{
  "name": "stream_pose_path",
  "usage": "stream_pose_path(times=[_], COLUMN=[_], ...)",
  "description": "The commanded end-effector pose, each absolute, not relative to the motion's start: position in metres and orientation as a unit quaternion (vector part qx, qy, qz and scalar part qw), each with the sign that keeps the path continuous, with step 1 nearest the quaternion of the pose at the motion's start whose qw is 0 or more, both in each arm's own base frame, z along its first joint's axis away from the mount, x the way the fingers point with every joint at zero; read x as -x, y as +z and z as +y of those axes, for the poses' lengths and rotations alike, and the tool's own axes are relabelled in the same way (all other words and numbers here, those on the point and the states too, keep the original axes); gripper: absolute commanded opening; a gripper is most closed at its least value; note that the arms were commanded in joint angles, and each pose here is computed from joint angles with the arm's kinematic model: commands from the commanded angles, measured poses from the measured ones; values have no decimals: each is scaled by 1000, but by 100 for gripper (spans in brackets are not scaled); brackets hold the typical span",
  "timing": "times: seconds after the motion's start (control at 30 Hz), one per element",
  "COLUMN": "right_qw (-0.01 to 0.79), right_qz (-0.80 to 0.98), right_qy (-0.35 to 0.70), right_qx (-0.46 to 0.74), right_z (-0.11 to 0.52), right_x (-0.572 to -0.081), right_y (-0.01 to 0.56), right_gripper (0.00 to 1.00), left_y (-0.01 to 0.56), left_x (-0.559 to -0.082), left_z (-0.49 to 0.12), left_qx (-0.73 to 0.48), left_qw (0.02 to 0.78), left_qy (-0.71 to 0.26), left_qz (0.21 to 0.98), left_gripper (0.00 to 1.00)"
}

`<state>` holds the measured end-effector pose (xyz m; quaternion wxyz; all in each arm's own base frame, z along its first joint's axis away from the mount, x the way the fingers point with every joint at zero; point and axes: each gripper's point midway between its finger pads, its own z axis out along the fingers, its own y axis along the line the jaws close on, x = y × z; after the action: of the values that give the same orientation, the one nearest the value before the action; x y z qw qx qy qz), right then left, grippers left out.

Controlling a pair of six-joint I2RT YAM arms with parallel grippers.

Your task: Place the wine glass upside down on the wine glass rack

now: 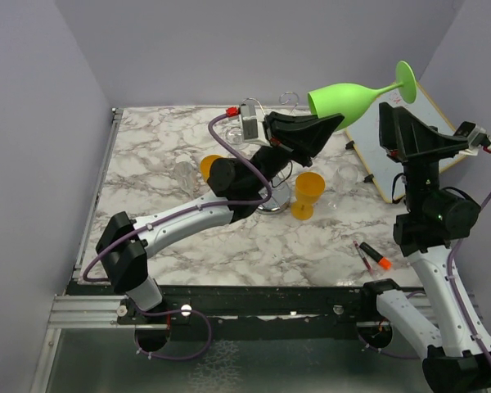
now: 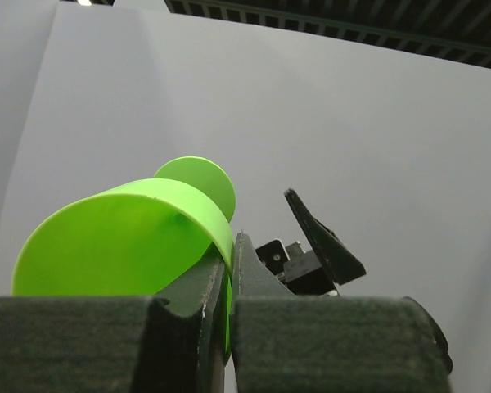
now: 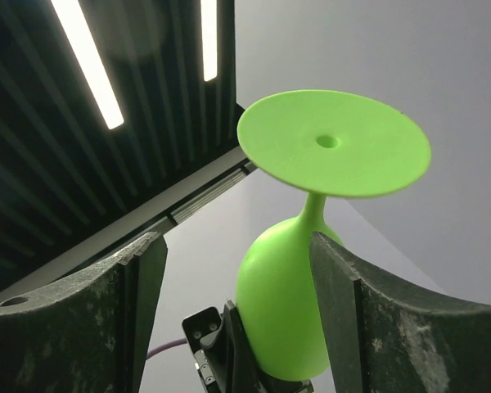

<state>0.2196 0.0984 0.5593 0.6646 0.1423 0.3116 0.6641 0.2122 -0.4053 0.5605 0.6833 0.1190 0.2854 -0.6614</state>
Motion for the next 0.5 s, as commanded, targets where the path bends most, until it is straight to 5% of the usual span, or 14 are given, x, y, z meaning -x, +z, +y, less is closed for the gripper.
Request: stream_pose_path(times=[0.0, 0.47], right_qw=[665, 659], right_qz=[310, 316], right_qy=[667, 669], right_qx=[-127, -135], right_z=[102, 104], right_x=[-220, -232], right_y=[570, 568], right_gripper=[74, 37], left_y=[560, 542], left_x=[-201, -195], left_z=[-415, -419], left_qx=[-135, -146], left_qw=[659, 640], left_qy=[-687, -697], left_qz=[274, 288], left_gripper=[0, 0])
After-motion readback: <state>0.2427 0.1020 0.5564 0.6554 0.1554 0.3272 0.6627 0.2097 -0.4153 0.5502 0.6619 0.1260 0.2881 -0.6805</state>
